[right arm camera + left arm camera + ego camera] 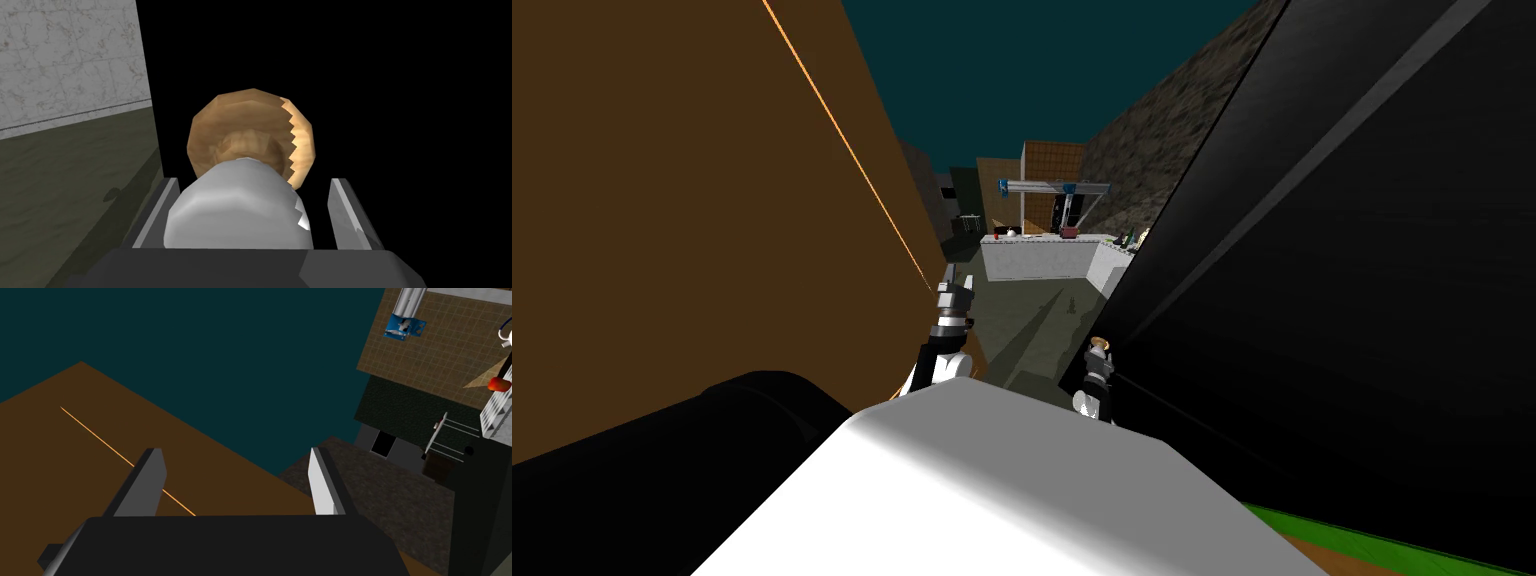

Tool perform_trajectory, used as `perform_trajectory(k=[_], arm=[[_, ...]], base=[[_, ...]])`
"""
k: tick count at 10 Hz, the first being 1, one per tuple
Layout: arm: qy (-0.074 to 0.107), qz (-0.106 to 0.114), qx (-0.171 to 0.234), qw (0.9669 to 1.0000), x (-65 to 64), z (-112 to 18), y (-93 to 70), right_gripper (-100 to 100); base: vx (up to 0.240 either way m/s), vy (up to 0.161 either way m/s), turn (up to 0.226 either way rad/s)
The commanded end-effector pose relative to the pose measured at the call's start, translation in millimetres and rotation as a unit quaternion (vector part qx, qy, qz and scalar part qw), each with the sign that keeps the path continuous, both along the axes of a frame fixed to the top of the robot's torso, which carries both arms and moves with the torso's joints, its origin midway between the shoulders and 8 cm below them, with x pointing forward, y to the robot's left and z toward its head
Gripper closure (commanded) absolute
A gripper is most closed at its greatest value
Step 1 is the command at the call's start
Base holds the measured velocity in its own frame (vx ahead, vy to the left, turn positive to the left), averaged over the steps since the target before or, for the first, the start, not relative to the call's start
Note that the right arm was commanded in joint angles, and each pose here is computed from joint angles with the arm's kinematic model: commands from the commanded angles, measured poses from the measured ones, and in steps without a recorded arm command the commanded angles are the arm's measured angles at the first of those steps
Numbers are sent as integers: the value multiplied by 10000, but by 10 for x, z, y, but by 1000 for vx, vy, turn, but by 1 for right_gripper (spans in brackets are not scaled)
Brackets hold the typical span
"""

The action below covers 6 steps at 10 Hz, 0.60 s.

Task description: Push the door open

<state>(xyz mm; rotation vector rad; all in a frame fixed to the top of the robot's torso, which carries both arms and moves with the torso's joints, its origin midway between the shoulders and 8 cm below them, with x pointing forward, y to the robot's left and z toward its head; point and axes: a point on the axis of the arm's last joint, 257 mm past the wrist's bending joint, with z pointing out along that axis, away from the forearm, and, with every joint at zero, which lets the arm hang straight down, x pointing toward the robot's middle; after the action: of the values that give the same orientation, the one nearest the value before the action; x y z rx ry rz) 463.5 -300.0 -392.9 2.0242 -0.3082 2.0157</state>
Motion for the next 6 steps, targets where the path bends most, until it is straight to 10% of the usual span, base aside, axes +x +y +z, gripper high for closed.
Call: perform_trajectory(k=[1, 6], arm=[[-54, -231, -22, 9997, -15, 43, -235, 100], [-67, -587, 115, 9982, -73, 26, -399, 100]], base=[[195, 34, -62], [207, 51, -74]])
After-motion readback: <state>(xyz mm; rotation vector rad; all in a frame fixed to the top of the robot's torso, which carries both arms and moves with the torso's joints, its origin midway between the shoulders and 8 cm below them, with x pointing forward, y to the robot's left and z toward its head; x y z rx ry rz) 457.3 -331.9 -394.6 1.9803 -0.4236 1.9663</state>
